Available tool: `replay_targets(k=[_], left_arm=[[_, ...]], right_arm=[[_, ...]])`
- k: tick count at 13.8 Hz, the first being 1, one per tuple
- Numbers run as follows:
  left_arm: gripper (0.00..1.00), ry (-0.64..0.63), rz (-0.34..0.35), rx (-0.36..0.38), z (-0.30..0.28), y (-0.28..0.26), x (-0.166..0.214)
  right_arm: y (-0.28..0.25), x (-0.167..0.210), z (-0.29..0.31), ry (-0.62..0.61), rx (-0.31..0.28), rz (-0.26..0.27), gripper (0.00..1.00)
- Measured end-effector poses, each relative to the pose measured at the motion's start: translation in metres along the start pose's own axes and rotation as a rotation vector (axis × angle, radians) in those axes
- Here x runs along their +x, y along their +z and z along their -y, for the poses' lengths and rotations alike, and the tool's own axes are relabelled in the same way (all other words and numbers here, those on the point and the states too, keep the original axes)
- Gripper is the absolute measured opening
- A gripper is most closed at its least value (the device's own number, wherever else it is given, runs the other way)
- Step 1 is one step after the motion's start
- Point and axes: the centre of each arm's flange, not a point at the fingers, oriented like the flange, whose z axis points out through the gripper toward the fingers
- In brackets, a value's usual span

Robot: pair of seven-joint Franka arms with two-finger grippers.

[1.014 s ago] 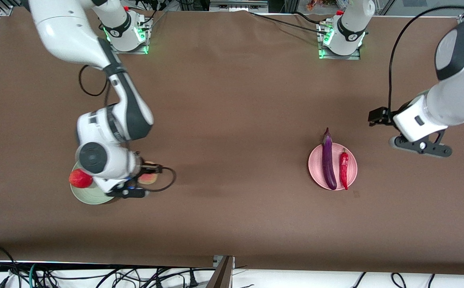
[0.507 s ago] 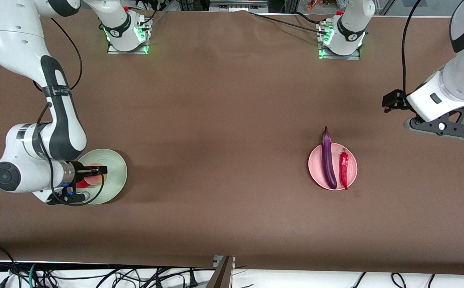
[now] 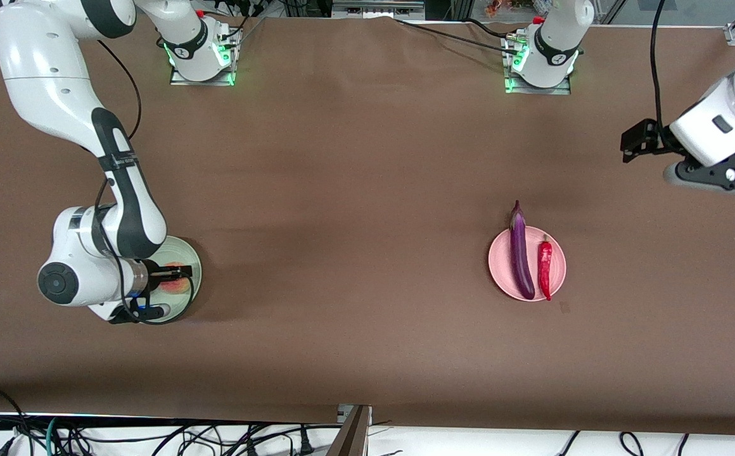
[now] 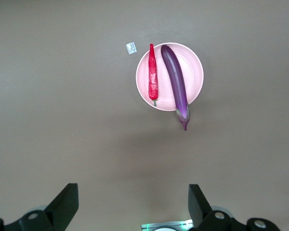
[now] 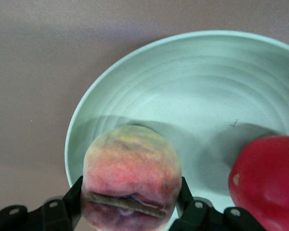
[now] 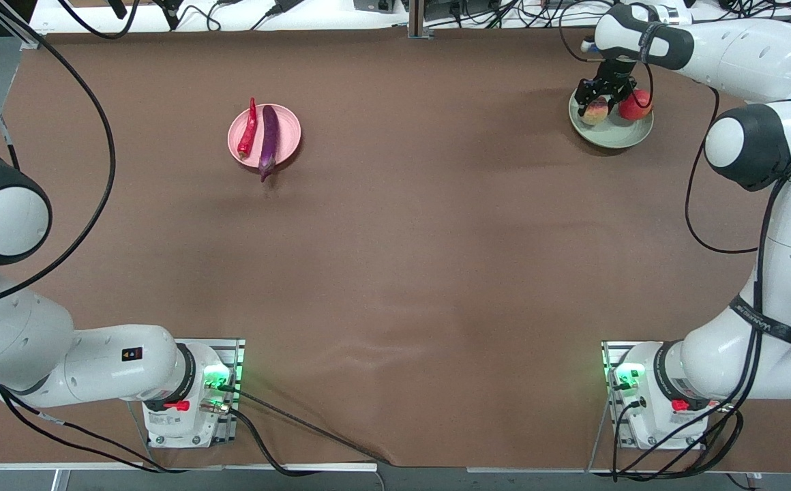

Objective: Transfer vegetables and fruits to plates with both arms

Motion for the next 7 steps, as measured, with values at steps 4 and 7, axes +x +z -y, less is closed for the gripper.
replay_targets(k=[4, 7], left_arm=[[1.00, -0.050, 0.022, -0.033, 0.005, 0.015, -0.005], [1.00, -0.109, 0.004, -0.046, 0.016, 0.039, -0.013]], right_arm=[[-0.007, 0.003, 0.001, -0.001, -0.002, -0.025, 0.86], [-0.064, -0.001, 0.009, -0.013, -0.006, -0.079, 1.00]])
